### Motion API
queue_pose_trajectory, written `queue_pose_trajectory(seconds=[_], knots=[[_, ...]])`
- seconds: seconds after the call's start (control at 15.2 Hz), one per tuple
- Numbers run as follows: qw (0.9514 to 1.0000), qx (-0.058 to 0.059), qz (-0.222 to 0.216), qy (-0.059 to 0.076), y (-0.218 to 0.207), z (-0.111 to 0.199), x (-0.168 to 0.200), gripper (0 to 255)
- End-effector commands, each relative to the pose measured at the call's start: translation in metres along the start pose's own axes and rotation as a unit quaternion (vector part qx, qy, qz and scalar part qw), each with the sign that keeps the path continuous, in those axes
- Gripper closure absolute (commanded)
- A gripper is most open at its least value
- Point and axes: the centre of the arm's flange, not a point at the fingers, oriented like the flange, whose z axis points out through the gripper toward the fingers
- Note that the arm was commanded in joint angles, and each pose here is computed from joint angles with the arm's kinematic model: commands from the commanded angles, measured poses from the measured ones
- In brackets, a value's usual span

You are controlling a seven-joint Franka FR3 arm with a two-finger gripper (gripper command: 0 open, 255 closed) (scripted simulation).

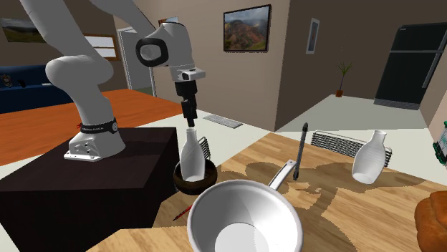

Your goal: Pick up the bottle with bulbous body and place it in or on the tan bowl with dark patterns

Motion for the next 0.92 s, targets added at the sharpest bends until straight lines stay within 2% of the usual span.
queue_pose_trajectory(seconds=[0.0,0.13,0.4,0.86], knots=[[1.0000,0.000,0.000,0.000,0.000,0.000,0.000,0],[1.0000,0.000,0.000,0.000,0.000,0.000,0.000,0],[1.0000,0.000,0.000,0.000,0.000,-0.050,0.000,0],[1.0000,0.000,0.000,0.000,0.000,-0.050,0.000,0]])
